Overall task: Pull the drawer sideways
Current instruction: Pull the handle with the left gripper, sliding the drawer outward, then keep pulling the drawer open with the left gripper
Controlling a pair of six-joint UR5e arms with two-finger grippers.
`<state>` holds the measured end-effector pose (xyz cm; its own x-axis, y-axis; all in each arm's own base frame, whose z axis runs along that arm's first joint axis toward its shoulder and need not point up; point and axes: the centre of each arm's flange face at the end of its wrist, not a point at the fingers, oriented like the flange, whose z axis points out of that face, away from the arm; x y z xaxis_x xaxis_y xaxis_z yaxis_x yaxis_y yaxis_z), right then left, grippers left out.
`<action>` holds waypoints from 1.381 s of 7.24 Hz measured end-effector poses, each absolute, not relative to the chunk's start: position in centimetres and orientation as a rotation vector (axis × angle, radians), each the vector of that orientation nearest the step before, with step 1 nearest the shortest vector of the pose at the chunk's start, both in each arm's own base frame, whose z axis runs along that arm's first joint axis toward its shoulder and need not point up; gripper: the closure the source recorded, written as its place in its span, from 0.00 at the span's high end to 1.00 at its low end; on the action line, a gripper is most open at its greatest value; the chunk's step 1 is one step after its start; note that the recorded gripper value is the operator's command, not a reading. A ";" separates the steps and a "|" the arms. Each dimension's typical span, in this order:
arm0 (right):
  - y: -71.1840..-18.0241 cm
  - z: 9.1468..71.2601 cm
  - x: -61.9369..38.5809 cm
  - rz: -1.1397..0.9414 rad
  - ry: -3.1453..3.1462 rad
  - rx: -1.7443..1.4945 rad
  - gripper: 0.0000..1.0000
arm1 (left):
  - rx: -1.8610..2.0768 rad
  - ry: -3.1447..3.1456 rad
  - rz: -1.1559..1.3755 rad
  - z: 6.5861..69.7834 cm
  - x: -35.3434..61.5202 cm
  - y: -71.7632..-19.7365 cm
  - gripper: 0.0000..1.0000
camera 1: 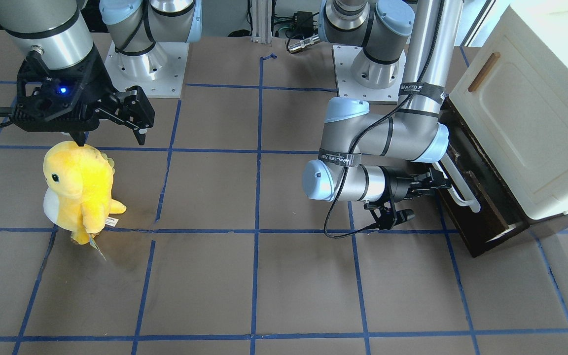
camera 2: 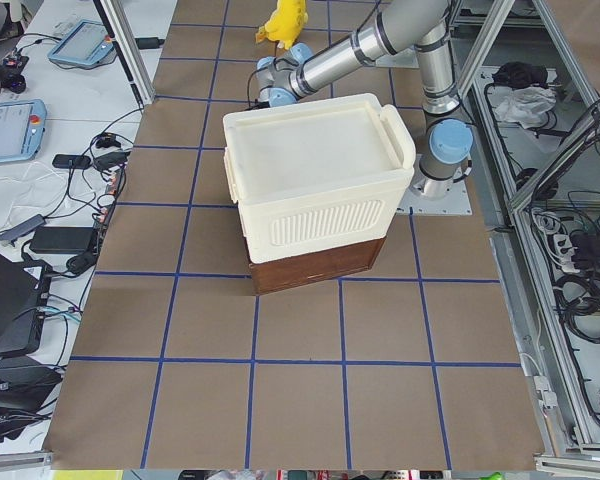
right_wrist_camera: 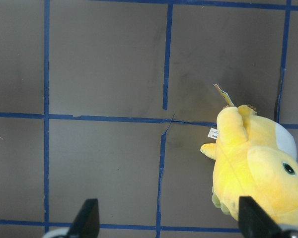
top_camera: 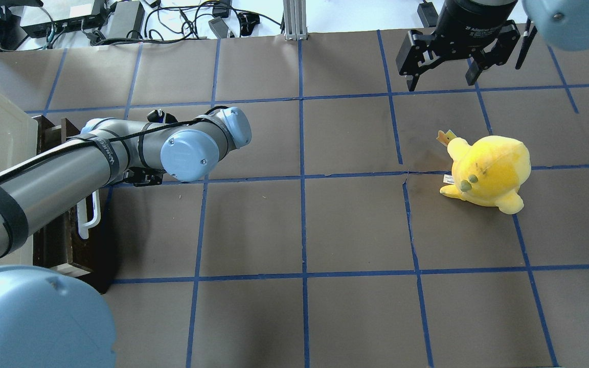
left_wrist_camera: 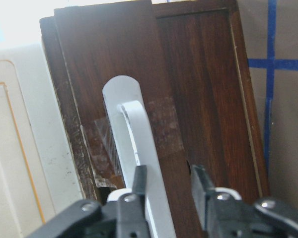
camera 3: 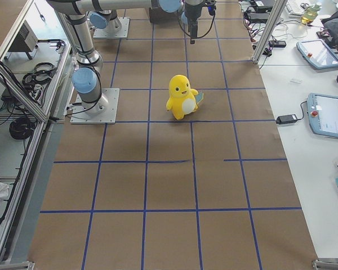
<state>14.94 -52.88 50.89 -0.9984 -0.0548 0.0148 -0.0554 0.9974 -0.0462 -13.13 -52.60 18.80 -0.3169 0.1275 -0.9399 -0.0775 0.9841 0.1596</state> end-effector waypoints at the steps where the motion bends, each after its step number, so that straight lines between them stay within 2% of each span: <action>1: -52.9 50.9 14.9 0.073 -3.126 0.087 1.00 | 0.044 1.879 0.214 18.6 -13.1 -52.6 0.56; 10: -52.9 50.9 14.9 0.073 -3.126 0.087 1.00 | 0.097 1.860 0.259 18.9 -12.8 -52.9 0.55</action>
